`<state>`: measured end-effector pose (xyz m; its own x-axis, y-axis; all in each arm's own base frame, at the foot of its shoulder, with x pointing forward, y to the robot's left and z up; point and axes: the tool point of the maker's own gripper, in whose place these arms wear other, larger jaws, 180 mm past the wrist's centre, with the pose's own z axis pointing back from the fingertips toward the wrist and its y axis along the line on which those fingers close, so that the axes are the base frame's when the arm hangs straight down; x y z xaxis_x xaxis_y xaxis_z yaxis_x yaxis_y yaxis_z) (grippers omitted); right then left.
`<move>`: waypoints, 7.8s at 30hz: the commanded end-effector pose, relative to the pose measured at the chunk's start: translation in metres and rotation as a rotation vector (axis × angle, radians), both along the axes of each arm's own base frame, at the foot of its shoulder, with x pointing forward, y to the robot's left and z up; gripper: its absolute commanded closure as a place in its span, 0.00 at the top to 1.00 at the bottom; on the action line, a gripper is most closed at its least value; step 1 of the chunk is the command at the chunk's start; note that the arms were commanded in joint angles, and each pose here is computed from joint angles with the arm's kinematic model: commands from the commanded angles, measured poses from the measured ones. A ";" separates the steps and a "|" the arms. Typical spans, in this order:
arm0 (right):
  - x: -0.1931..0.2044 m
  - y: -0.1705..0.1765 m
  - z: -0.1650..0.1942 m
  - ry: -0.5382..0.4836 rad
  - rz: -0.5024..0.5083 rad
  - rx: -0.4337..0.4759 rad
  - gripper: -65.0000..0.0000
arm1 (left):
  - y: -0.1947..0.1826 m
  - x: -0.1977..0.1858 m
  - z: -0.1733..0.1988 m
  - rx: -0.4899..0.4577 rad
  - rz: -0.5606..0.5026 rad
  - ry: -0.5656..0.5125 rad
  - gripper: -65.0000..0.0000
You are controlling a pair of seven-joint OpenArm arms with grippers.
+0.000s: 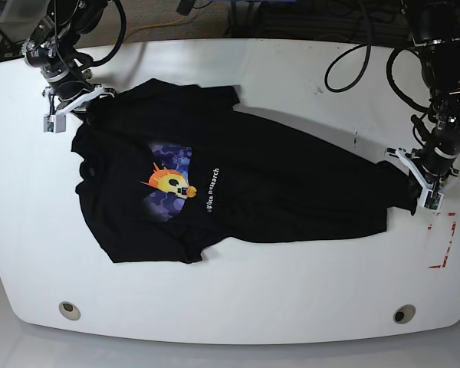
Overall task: Fold the T-shirt properly
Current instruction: 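Pull both shoulder corners apart to stretch the shirt flat, then regrasp the shoulder corner with the left gripper, then lift the shirt by both shoulders and swing it toward the robot, then lay the shirt back down flat, pulling both shoulders apart, then open both grippers and release the shoulders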
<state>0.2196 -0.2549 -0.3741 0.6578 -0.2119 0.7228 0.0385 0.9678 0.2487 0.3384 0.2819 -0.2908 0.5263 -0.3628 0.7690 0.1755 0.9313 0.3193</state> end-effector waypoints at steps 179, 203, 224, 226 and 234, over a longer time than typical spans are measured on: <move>0.159 -0.027 0.173 -0.279 0.374 -0.357 0.00 | 0.014 0.009 0.161 0.041 -0.109 -0.165 0.01; -0.001 -0.018 0.007 0.155 0.289 -0.106 0.00 | 0.028 -0.178 -0.032 -0.036 -0.069 0.548 0.01; -0.054 -0.018 -0.019 0.260 0.228 -0.048 0.08 | 0.049 -0.217 -0.059 0.032 -0.002 0.696 0.02; -0.055 -0.018 -0.020 0.263 0.230 -0.047 0.15 | 0.046 -0.218 -0.061 0.030 -0.011 0.702 0.10; -0.049 -0.015 -0.017 0.240 0.226 -0.039 0.76 | 0.043 -0.205 -0.058 0.007 0.001 0.652 0.68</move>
